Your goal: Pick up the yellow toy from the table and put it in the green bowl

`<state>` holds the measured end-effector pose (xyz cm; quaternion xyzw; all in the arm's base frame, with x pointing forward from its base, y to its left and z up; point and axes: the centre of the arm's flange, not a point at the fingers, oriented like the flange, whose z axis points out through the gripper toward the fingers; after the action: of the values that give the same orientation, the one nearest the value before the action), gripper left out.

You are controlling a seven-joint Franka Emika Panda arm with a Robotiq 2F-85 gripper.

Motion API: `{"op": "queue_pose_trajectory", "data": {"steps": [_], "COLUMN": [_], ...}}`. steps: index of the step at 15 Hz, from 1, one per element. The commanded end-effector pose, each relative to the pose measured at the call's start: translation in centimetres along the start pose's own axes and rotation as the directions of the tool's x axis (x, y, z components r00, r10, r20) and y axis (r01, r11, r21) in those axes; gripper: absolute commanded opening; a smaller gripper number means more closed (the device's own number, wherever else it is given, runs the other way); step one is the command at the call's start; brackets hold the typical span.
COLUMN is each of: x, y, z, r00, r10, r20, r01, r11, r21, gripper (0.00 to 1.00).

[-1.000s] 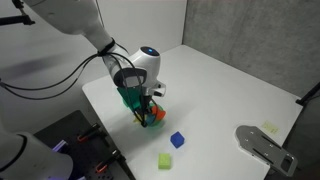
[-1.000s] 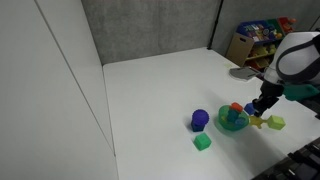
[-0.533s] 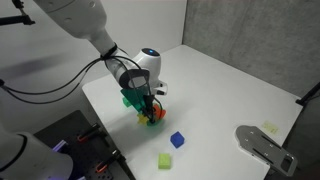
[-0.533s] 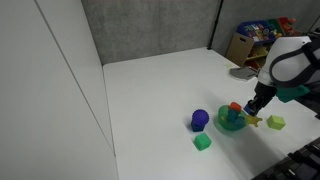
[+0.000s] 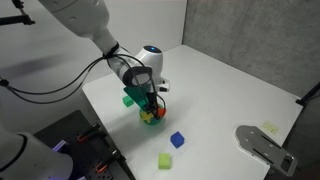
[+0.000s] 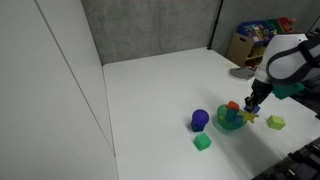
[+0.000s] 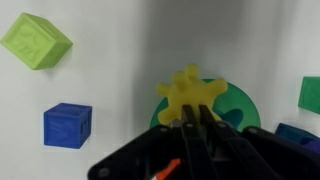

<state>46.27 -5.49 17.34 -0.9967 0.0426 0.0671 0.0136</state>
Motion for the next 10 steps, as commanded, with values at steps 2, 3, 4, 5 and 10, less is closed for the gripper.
{"op": "queue_pose_trajectory", "data": {"steps": [2,3,4,5,10], "x": [1.0,1.0,1.0,0.9,0.9], "y": [-0.5,-0.5,-0.6,-0.8,-1.9], "z": [-0.5,-0.5,-0.4,-0.3,-0.1], "r00": [1.0,1.0,1.0,1.0,0.999], "r10": [-0.004,-0.007,-0.009,-0.012,-0.038], "r20": [-0.02,-0.02,-0.019,-0.015,-0.01], "r01": [0.003,0.006,0.009,0.012,0.037], "r11": [1.0,1.0,0.999,0.999,0.996], "r21": [-0.025,-0.029,-0.032,-0.039,-0.082], "gripper": [0.03,0.03,0.03,0.03,0.03]}}
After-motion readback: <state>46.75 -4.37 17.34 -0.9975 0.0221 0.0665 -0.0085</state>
